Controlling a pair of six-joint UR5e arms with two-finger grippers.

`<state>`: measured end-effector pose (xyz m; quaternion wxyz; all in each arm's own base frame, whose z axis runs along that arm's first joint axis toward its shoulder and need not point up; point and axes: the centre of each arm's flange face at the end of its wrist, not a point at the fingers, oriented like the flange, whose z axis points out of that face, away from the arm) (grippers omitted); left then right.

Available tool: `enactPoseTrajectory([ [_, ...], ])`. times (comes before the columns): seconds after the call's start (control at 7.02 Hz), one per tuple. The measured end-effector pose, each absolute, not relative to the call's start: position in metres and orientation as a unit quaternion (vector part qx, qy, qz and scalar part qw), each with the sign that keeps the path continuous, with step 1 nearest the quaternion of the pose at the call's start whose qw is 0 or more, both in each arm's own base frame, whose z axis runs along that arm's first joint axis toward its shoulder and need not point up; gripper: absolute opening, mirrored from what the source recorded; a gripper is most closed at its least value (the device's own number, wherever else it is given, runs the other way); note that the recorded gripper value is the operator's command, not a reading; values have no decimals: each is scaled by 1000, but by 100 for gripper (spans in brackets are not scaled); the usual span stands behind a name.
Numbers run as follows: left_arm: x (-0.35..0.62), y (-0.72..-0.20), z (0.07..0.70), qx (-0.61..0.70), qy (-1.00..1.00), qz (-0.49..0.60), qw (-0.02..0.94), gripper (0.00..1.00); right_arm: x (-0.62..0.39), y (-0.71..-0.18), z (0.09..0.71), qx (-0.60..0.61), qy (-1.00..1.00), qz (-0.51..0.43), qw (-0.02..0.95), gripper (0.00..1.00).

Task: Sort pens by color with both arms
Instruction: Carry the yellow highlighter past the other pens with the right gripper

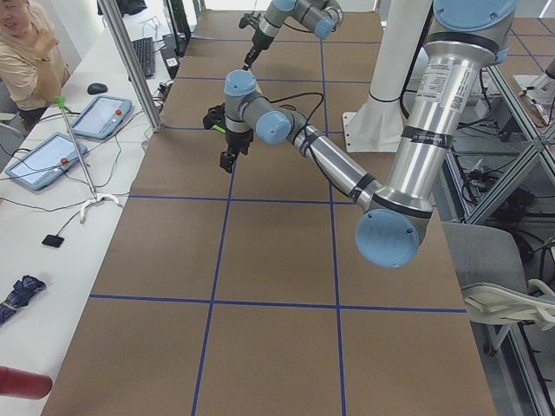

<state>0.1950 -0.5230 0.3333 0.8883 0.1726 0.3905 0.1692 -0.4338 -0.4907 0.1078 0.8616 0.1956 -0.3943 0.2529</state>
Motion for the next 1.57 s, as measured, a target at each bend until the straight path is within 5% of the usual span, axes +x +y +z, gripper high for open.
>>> enactPoseTrajectory([
  [0.85, 198, -526, 328, 173, 394, 163, 888, 99, -491, -613, 108, 206, -385, 292, 851, 0],
  [1.57, 198, -525, 325, 172, 396, 155, 889, 99, -504, -627, 92, 238, -372, 346, 828, 0],
])
